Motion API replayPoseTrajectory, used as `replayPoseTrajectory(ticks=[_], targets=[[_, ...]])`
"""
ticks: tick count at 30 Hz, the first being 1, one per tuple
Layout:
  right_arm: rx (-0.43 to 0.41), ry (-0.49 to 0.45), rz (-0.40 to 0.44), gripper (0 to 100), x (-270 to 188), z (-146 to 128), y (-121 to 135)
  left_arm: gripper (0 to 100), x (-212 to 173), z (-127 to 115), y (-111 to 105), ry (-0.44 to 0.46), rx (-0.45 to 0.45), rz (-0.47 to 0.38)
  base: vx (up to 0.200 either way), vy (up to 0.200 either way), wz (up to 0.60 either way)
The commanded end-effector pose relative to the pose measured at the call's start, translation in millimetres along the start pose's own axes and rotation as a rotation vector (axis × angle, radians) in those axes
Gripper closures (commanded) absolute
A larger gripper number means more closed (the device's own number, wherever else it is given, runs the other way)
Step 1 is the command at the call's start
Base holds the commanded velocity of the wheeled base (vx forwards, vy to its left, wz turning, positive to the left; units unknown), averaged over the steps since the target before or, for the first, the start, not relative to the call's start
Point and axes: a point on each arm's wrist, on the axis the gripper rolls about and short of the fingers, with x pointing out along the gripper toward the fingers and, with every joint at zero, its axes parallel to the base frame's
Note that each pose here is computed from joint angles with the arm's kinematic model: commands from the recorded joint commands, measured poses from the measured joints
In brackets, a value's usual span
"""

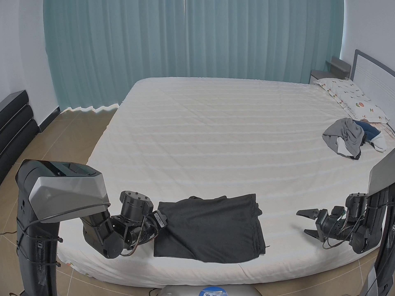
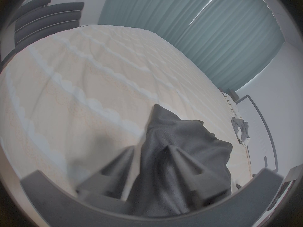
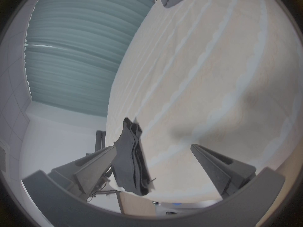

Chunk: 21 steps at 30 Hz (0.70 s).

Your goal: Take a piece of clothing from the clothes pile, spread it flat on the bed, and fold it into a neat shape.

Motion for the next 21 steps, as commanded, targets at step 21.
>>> replayPoseTrajectory(ticks=[21], targets=[[-0.030, -0.035, 0.019, 0, 0.6, 5.2, 5.4, 0, -23.7, 32.8, 4.1, -0.123, -0.065, -0.040, 0.000, 0.000, 0.00]])
